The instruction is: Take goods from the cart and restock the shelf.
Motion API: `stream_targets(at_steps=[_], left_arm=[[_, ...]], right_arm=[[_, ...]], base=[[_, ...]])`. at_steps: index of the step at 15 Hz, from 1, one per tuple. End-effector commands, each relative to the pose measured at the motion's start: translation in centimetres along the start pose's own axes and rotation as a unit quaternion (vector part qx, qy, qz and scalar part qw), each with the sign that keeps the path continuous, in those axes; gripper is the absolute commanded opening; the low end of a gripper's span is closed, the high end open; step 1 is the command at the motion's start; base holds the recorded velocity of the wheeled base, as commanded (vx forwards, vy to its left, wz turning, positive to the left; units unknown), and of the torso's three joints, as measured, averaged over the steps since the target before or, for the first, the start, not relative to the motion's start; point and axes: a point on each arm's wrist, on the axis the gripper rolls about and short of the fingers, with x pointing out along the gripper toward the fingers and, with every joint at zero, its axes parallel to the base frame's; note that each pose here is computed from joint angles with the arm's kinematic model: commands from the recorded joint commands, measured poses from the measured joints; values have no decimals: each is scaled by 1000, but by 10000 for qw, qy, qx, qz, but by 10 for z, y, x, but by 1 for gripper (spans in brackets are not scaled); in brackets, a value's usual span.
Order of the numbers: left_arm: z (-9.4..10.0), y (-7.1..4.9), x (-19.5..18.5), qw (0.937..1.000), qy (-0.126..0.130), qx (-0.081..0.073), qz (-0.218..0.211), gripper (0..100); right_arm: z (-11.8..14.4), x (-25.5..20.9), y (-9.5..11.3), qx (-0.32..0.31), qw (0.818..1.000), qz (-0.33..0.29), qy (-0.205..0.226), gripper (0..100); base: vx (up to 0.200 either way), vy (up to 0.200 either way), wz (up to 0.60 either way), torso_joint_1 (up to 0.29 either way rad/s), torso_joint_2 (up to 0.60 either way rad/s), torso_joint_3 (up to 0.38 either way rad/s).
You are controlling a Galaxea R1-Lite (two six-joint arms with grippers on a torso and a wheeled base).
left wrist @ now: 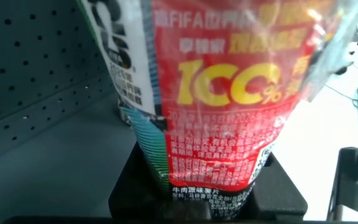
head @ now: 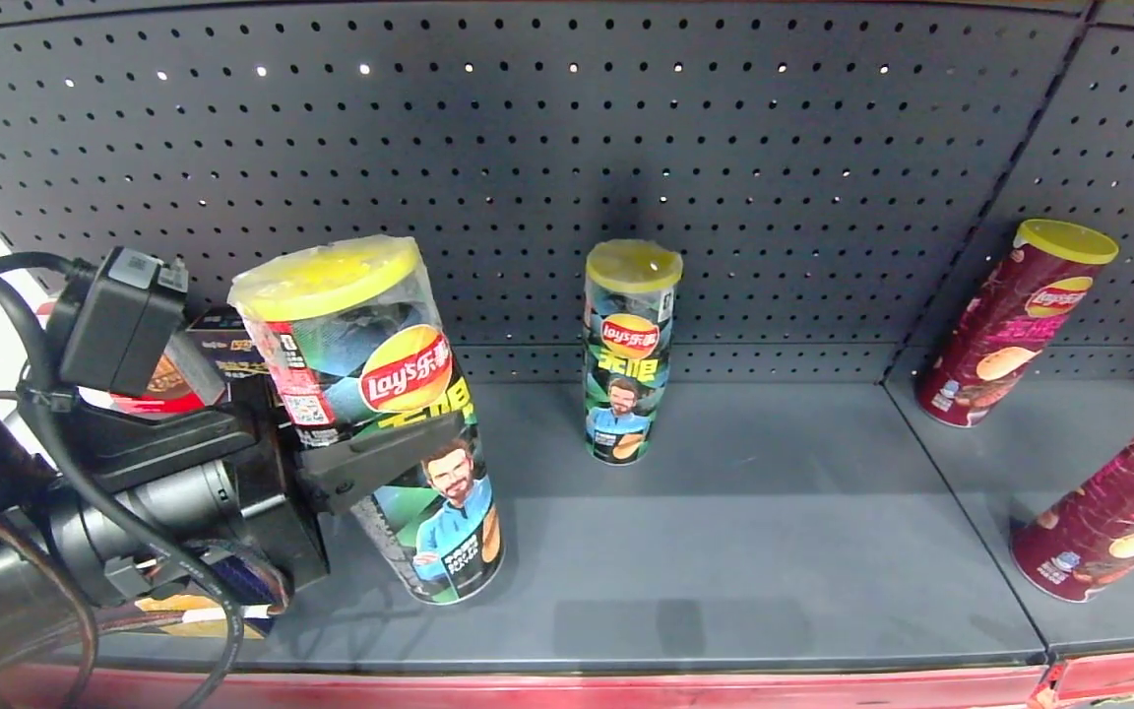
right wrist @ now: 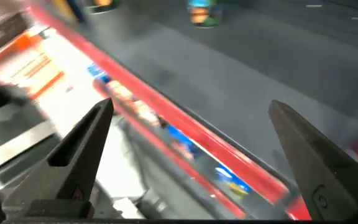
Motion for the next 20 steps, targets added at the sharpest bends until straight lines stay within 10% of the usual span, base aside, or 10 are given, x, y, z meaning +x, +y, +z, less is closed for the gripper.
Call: stream_targets(at_steps=[1, 15, 20], left_arm=[[0, 0, -1, 10000, -6, 3, 17, 0], [5, 3, 3, 10000, -77, -21, 12, 0], [5, 3, 3, 10000, -71, -32, 20, 0]], right_arm=[[15, 46, -6, 39, 9970, 593, 505, 100], [50, 180, -23, -38, 9942, 198, 1053, 100], [51, 228, -48, -203, 9986, 290, 400, 100]], base=[[0, 0, 0, 0, 0, 0], [0, 0, 0, 0, 0, 0], [0, 0, 0, 0, 0, 0]])
